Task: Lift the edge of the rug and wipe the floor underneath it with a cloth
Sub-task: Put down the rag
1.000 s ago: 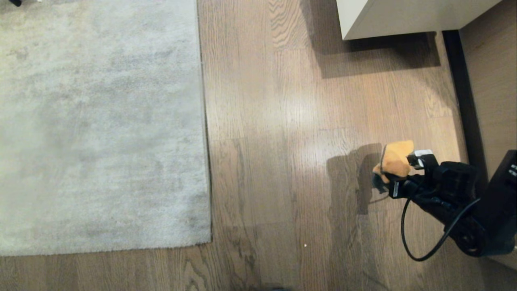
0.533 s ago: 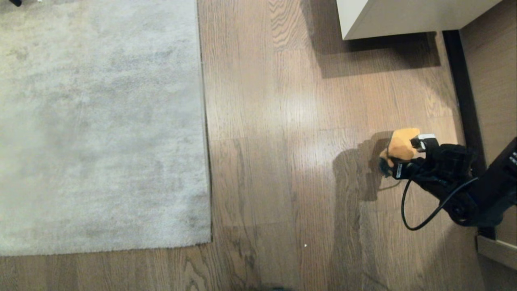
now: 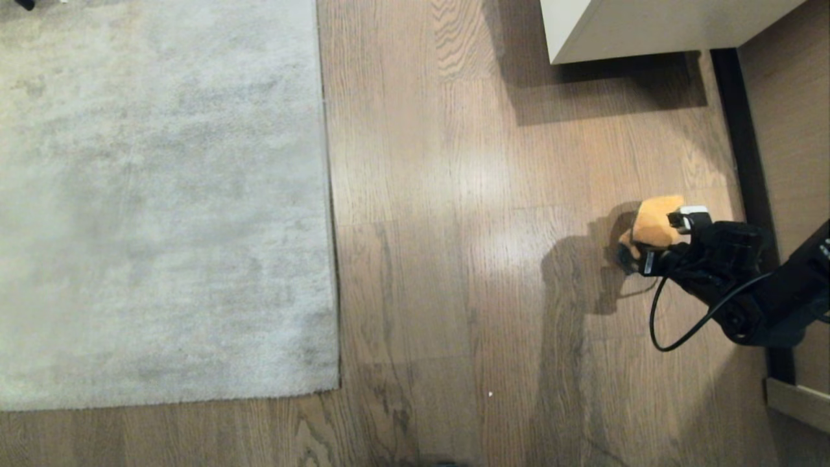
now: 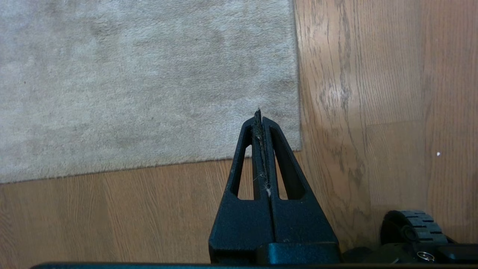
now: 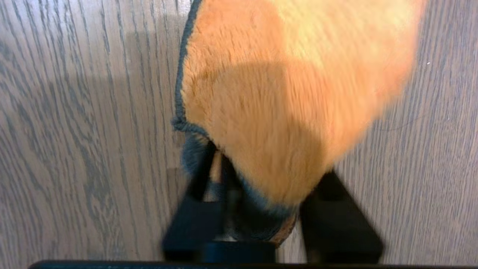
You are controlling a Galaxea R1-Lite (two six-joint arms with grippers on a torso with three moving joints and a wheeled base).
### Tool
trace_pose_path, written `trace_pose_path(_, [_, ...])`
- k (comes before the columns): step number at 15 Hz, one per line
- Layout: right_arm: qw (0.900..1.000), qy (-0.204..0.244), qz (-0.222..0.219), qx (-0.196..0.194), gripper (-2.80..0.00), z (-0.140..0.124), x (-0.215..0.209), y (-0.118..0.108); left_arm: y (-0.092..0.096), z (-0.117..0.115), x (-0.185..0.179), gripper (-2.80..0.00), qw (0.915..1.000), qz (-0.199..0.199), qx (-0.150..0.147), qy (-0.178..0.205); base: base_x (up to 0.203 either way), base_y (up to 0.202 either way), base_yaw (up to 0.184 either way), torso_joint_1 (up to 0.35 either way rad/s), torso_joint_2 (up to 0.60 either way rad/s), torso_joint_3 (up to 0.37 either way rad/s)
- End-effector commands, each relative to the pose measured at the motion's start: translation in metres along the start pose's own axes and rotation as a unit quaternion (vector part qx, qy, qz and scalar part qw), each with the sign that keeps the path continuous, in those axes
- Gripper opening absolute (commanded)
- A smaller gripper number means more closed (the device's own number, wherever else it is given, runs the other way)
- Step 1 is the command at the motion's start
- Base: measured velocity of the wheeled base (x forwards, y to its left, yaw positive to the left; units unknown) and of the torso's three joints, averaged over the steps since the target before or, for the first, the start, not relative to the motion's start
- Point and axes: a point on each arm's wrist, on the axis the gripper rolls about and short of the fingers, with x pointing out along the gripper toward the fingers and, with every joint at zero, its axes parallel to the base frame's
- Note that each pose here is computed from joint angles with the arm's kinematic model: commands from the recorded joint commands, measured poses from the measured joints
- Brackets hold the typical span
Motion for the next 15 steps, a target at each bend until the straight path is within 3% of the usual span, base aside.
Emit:
trace_pose_path(1, [1.0,-0.009,-0.001,-0.001,0.0,0.005,-0.001,-0.001,0.0,0.0,0.0,-2.8,1.0,0.0,0.0,0.0,0.0,0.0,0.0,0.0,0.0,0.0])
trace_pose_path(8, [1.0,-0.007,0.001,-0.002,0.0,0.019,-0.032,0.002,0.0,0.0,0.0,-2.8,1.0,0.0,0.0,0.0,0.0,0.0,0.0,0.0,0.0,0.0])
trace_pose_path(15, [1.0,0.022,0.016,-0.005,0.0,0.031,-0.143,0.016,0.0,0.0,0.0,-2.8,1.0,0.0,0.0,0.0,0.0,0.0,0.0,0.0,0.0,0.0])
